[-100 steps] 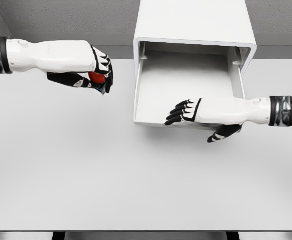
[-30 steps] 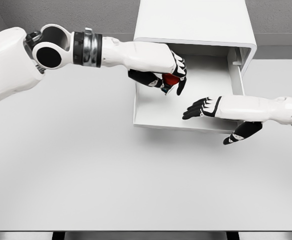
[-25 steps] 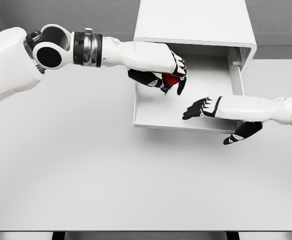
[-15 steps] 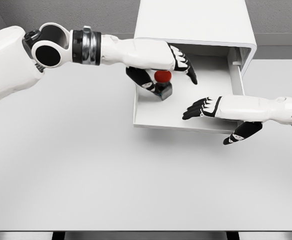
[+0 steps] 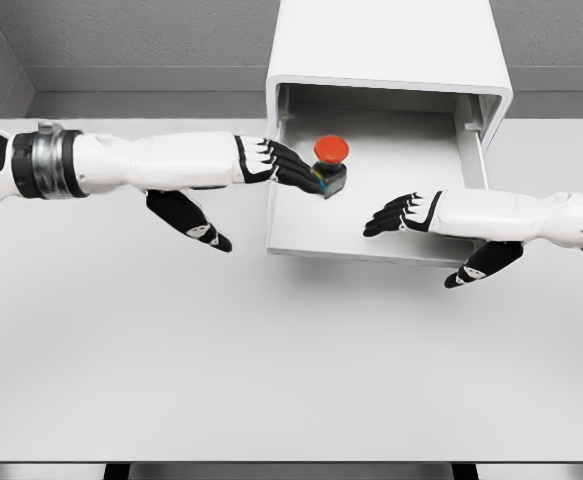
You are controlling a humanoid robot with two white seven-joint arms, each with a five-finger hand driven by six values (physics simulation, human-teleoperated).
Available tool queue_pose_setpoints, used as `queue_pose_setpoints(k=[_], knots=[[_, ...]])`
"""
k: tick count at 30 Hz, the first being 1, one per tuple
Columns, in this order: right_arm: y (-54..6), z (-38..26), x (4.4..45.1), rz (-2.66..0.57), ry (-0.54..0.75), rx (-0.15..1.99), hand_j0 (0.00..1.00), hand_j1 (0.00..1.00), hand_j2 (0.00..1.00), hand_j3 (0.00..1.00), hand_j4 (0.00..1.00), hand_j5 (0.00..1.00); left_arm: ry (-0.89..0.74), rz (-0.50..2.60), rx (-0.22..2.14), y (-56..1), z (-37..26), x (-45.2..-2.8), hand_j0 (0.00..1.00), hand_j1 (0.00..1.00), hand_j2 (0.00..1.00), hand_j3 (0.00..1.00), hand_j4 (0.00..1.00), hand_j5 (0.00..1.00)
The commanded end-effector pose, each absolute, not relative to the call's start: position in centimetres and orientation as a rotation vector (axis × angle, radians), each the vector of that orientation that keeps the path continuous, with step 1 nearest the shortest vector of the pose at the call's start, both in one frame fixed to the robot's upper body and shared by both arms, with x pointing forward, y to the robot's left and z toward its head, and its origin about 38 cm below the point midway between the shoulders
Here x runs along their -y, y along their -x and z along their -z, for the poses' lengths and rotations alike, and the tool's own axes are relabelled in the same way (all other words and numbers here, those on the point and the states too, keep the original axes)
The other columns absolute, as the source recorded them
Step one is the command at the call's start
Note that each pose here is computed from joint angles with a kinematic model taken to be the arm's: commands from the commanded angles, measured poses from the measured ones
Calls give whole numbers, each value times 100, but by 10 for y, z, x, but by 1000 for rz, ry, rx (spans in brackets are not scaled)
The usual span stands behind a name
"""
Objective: Slide open multi-storey tabletop storage cabinets and put open load switch and slide close multi-storey tabletop storage cabinets
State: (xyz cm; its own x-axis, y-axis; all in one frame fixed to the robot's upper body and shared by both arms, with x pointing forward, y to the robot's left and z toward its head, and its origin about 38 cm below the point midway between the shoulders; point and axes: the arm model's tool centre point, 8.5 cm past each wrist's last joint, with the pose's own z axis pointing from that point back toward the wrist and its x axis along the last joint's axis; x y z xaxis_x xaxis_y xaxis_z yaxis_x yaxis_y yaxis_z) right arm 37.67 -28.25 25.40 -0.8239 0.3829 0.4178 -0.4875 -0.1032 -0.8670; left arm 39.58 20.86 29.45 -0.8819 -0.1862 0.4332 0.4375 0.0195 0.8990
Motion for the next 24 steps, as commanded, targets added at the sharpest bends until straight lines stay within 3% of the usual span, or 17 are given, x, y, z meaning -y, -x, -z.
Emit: queue_pose_setpoints(k=[1,6,10,24], knots=[[-375,-250,278,-1998,-124,1606,100,100,100,100,100,100,48,1816,1944,-395,-351,-269,100,100,100,100,100,100],[-375,-249,279,-1998,-124,1601,100,100,100,100,100,100,66,1658,1837,-387,-298,-312,100,100,100,100,100,100],[-376,-249,279,-1995,-124,1603,100,100,100,100,100,100,149,1603,1790,-379,-266,-312,100,100,100,100,100,100],[-389,-260,278,-1962,-79,1657,100,100,100,100,100,100,140,1501,1775,-369,-239,-329,100,100,100,100,100,100]])
